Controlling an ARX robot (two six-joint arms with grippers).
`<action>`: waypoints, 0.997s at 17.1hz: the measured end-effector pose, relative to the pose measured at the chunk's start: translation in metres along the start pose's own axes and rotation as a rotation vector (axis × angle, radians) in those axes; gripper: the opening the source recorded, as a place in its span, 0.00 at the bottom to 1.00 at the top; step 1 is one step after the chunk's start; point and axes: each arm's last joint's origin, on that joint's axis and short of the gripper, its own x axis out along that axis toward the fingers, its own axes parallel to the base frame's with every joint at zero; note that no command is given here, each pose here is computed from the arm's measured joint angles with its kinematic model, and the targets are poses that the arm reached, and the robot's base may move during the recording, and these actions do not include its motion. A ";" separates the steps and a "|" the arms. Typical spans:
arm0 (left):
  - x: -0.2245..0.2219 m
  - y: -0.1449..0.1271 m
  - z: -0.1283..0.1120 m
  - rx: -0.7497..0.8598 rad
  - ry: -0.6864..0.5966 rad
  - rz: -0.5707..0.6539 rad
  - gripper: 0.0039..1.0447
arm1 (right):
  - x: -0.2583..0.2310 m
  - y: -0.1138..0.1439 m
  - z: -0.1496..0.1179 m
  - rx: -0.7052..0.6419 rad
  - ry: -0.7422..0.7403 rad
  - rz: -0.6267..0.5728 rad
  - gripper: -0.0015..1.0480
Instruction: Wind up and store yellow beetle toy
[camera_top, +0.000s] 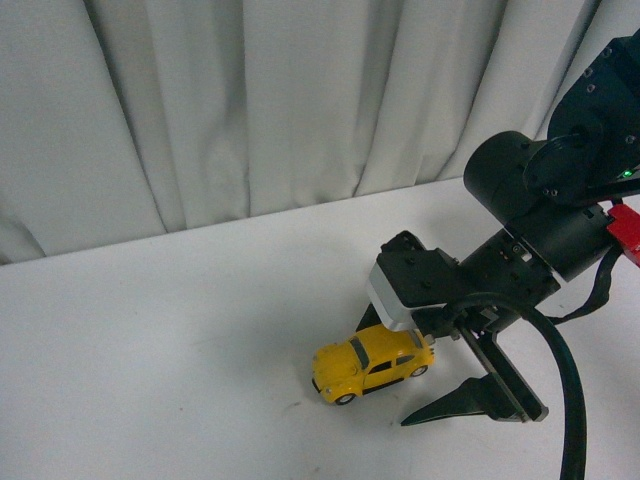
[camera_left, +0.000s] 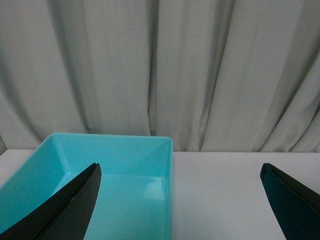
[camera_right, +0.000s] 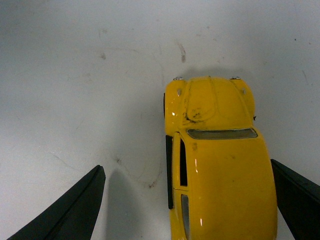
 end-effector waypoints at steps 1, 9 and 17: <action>0.000 0.000 0.000 0.000 0.000 0.000 0.94 | 0.000 -0.004 0.000 -0.012 0.004 -0.001 0.94; 0.000 0.000 0.000 0.000 0.000 0.000 0.94 | -0.003 -0.020 0.005 -0.063 0.017 -0.014 0.72; 0.000 0.000 0.000 0.000 0.000 0.000 0.94 | 0.000 -0.015 0.005 -0.060 0.024 -0.015 0.40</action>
